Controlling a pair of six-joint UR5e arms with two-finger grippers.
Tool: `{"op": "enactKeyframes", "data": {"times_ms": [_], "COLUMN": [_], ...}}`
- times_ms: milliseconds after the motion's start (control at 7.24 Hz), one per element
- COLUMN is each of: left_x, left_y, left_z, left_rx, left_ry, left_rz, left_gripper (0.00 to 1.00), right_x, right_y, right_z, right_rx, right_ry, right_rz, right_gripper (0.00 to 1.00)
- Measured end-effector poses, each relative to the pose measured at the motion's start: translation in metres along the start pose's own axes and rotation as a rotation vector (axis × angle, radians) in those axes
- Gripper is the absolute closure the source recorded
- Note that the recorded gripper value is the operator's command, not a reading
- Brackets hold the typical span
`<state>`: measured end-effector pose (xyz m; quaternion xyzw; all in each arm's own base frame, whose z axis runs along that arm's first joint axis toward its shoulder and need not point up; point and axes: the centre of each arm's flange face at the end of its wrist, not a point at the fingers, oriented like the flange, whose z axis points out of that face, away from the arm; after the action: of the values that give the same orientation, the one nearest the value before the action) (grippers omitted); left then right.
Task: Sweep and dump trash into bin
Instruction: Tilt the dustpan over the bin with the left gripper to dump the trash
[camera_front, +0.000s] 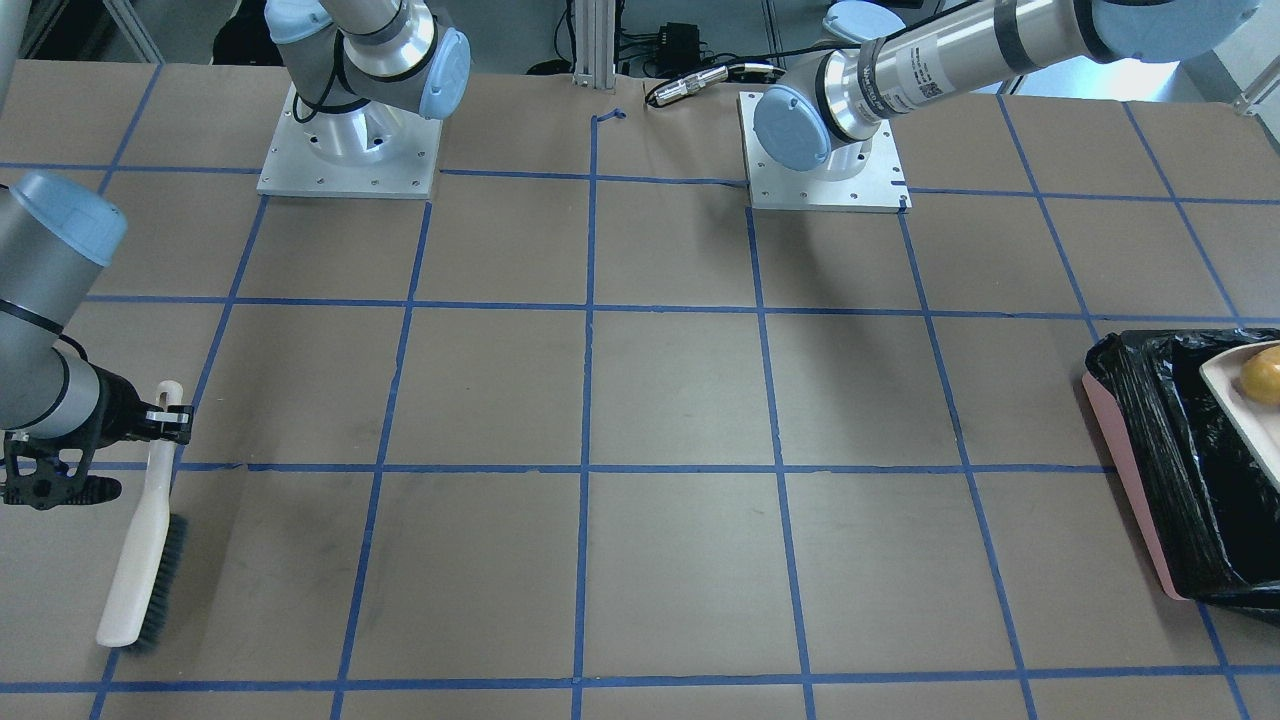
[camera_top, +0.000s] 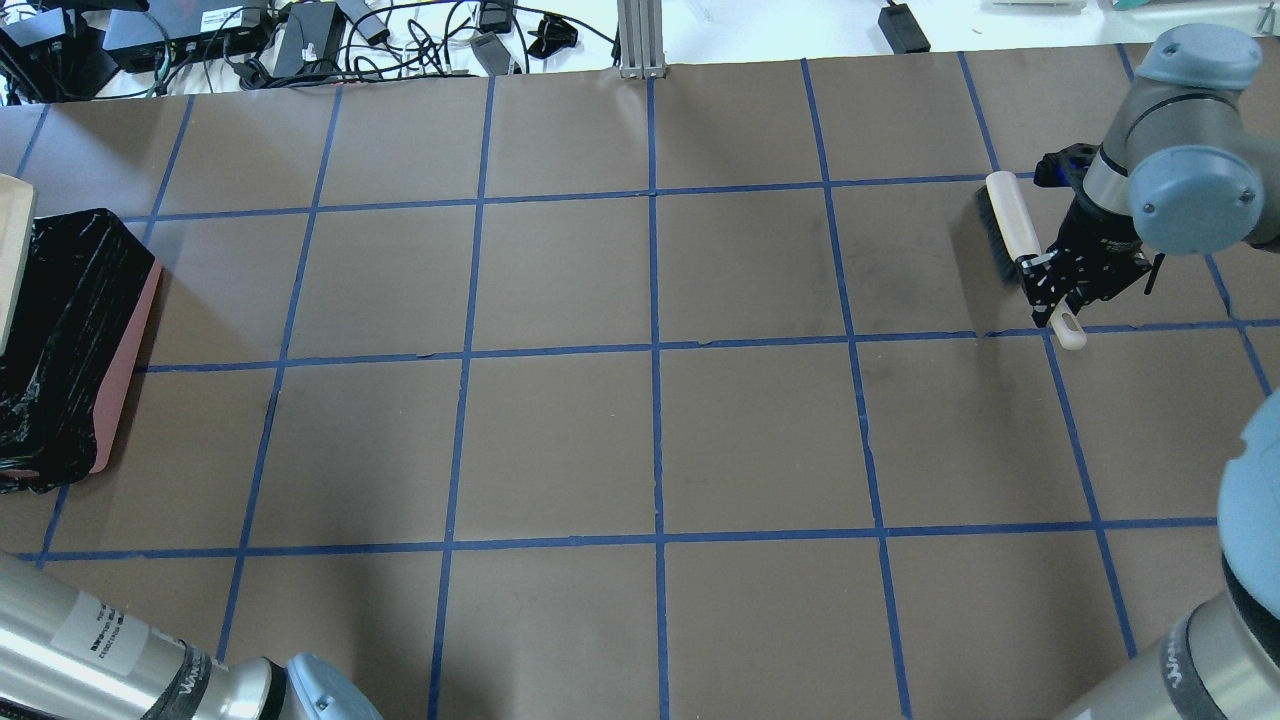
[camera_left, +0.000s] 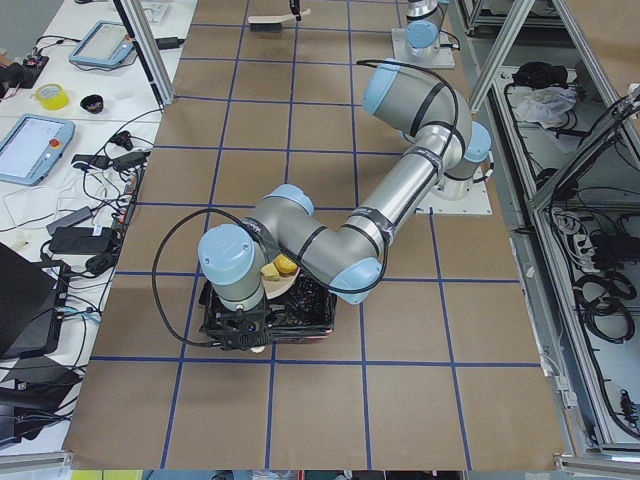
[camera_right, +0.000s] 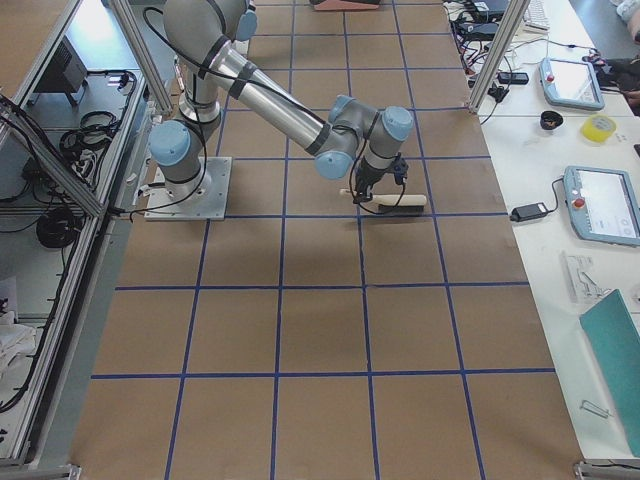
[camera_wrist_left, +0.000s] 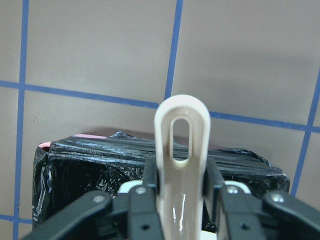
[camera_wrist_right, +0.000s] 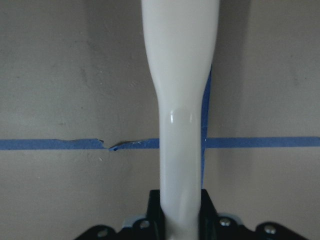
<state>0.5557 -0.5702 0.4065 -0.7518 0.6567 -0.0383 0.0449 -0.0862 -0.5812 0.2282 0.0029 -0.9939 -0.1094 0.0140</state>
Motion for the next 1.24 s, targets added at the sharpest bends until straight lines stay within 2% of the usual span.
{"op": "enactKeyframes", "data": {"times_ms": [138,276,414,828,1243], "left_x": [-0.003,-0.007,-0.008,-0.009,-0.011], "left_y": [-0.011,-0.019,-0.026,-0.032,-0.028], "left_z": [0.0,0.001,0.002,0.01,-0.015], "left_rx": [0.034,0.072,0.12,0.238,0.327], "left_ry": [-0.005,-0.014,-0.013,0.028,0.07], "left_rz": [0.029,0.065,0.104,0.14,0.132], "left_gripper": [1.0,1.0,1.0,1.0,1.0], "right_x": [0.0,0.001,0.001,0.002,0.003], "right_y": [-0.001,-0.002,-0.003,-0.005,-0.005], "right_z": [0.0,0.0,0.0,-0.002,-0.008], "right_rx": [0.005,0.015,0.025,0.045,0.069], "right_ry": [0.003,0.007,0.01,0.015,0.025], "right_rz": [0.002,0.004,0.013,0.046,0.052], "right_gripper": [0.82,0.51,0.38,0.27,0.02]}}
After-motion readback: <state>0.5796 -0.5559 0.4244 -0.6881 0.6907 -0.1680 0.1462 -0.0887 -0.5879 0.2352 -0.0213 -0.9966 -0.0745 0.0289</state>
